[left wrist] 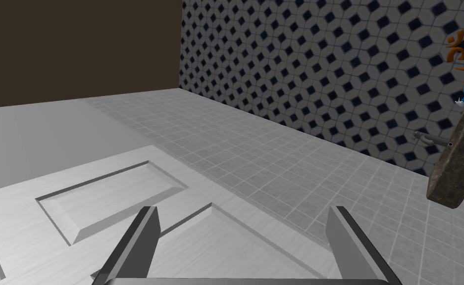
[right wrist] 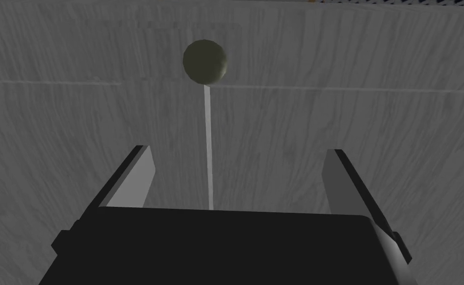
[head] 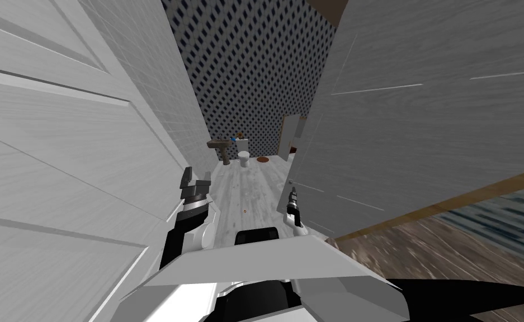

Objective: Push the door open

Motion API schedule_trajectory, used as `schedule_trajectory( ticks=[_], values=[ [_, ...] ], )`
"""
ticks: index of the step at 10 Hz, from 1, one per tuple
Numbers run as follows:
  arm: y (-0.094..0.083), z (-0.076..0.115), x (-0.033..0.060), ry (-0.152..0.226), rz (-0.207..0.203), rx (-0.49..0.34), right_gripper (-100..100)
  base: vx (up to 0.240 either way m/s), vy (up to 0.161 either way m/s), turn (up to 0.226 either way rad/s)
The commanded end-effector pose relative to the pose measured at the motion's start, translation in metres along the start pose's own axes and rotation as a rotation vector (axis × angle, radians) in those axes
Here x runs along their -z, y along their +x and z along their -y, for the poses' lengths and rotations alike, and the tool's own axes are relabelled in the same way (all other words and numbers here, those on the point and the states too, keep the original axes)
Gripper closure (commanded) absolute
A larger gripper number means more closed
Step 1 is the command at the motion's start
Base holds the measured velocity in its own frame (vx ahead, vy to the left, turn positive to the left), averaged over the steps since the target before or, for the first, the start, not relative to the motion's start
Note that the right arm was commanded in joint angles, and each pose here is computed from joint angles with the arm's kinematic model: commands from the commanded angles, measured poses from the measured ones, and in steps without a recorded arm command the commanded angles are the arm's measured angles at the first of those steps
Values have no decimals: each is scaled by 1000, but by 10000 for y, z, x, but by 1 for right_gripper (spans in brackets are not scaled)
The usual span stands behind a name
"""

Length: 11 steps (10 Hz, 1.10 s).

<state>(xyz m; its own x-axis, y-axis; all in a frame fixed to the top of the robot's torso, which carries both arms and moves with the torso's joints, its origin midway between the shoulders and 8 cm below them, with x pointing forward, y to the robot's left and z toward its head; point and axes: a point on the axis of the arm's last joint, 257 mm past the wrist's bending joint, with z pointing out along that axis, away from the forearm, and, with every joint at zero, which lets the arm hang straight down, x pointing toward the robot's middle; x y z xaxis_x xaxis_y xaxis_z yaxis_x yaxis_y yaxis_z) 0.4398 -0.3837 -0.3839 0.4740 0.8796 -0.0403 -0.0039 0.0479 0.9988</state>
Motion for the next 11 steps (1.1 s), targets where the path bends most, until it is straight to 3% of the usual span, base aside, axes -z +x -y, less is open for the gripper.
schedule_trajectory(
  ticks=[1, 3, 5, 6, 7, 8, 11],
  values=[
    [-219, -34, -59, -17, 33, 19, -100, 205, -144, 184],
    [-315, -29, -41, -21, 65, 19, -100, 174, -142, 177],
    [-298, 40, 69, -7, 107, -8, -100, 157, -169, 214],
    [-259, 69, 114, 0, 115, -21, -100, 131, -151, 136],
    [-272, 56, 96, -3, 108, -13, -100, 48, -57, 26],
    [-272, 56, 96, -3, 108, -13, 100, -12, 9, -19],
    [-272, 56, 96, -3, 108, -13, 100, -11, 15, -6]
  ],
)
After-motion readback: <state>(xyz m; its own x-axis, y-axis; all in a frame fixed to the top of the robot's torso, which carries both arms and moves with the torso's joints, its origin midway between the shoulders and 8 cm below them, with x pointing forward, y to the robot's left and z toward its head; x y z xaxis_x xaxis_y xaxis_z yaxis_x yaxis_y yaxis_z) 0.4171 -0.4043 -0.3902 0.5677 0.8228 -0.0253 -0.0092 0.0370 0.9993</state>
